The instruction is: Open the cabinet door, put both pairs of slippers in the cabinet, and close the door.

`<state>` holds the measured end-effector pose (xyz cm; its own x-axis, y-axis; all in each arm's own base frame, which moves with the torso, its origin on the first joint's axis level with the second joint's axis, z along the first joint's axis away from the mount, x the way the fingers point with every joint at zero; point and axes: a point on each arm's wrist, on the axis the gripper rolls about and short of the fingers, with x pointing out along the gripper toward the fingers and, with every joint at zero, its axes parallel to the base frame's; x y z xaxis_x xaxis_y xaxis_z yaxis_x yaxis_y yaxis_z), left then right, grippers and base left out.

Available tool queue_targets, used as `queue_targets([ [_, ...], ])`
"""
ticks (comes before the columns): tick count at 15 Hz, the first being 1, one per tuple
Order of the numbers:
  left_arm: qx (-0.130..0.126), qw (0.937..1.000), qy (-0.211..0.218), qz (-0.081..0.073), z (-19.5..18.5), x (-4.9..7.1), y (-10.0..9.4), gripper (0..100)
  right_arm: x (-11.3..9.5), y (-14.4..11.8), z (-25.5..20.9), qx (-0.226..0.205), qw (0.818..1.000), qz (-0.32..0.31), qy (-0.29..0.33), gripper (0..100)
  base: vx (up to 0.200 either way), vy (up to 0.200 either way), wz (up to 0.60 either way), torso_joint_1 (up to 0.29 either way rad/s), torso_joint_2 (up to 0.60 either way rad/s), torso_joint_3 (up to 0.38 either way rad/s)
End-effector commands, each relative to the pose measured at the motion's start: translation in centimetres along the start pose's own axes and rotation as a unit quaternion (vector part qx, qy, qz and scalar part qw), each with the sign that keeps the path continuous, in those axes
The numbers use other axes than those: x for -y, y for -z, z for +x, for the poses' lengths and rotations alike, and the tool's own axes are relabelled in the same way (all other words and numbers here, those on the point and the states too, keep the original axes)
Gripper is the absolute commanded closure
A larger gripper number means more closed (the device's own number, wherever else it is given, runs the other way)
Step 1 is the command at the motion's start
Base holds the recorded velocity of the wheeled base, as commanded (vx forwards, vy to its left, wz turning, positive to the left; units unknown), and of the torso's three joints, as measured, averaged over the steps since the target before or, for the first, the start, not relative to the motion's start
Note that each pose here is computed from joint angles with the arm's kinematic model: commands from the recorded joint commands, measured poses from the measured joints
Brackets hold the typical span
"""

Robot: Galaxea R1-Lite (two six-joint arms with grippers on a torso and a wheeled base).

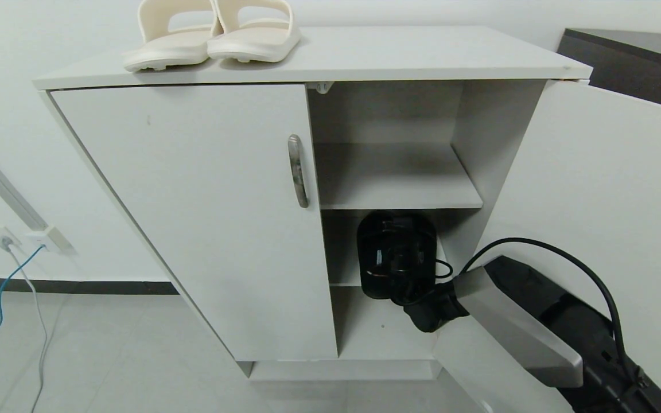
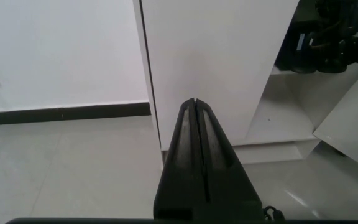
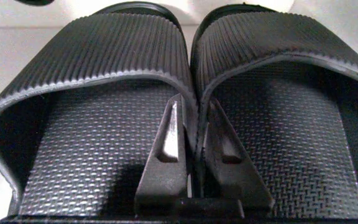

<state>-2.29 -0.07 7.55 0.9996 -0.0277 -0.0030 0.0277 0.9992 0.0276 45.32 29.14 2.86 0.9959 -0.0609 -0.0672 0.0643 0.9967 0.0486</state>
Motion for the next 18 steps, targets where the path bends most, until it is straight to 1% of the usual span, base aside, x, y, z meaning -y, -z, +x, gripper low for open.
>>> queue_targets([
  [1,-0.001,1.0000,0.000,0.000,0.0,0.0,0.0,100,-0.1,0.8,1.2,-0.003,1.000,0.000,0.006,100,0.000,0.000,0.00,0.000,0.00,0.000],
  [3,0.000,1.0000,0.000,0.000,0.0,0.0,0.0,100,-0.3,0.7,1.8,0.001,1.000,0.003,0.007,100,0.000,0.000,0.00,0.000,0.00,0.000],
  [5,0.000,1.0000,-0.001,0.000,0.0,0.0,0.0,100,-0.1,0.9,2.1,-0.007,1.000,-0.003,0.010,100,0.000,0.000,0.00,0.000,0.00,0.000],
  [11,0.000,1.0000,-0.001,0.000,0.0,0.0,0.0,100,0.3,1.3,2.4,-0.010,1.000,-0.005,0.014,100,0.000,0.000,0.00,0.000,0.00,0.000],
  [12,0.000,1.0000,-0.001,0.000,0.0,0.0,0.0,100,0.2,1.3,2.3,-0.010,1.000,-0.005,0.014,0,0.000,0.000,0.00,0.000,0.00,0.000],
  [18,0.000,1.0000,-0.001,0.000,0.0,0.0,0.0,100,0.1,1.2,1.8,-0.013,1.000,-0.010,0.015,0,0.000,0.000,0.00,0.000,0.00,0.000],
])
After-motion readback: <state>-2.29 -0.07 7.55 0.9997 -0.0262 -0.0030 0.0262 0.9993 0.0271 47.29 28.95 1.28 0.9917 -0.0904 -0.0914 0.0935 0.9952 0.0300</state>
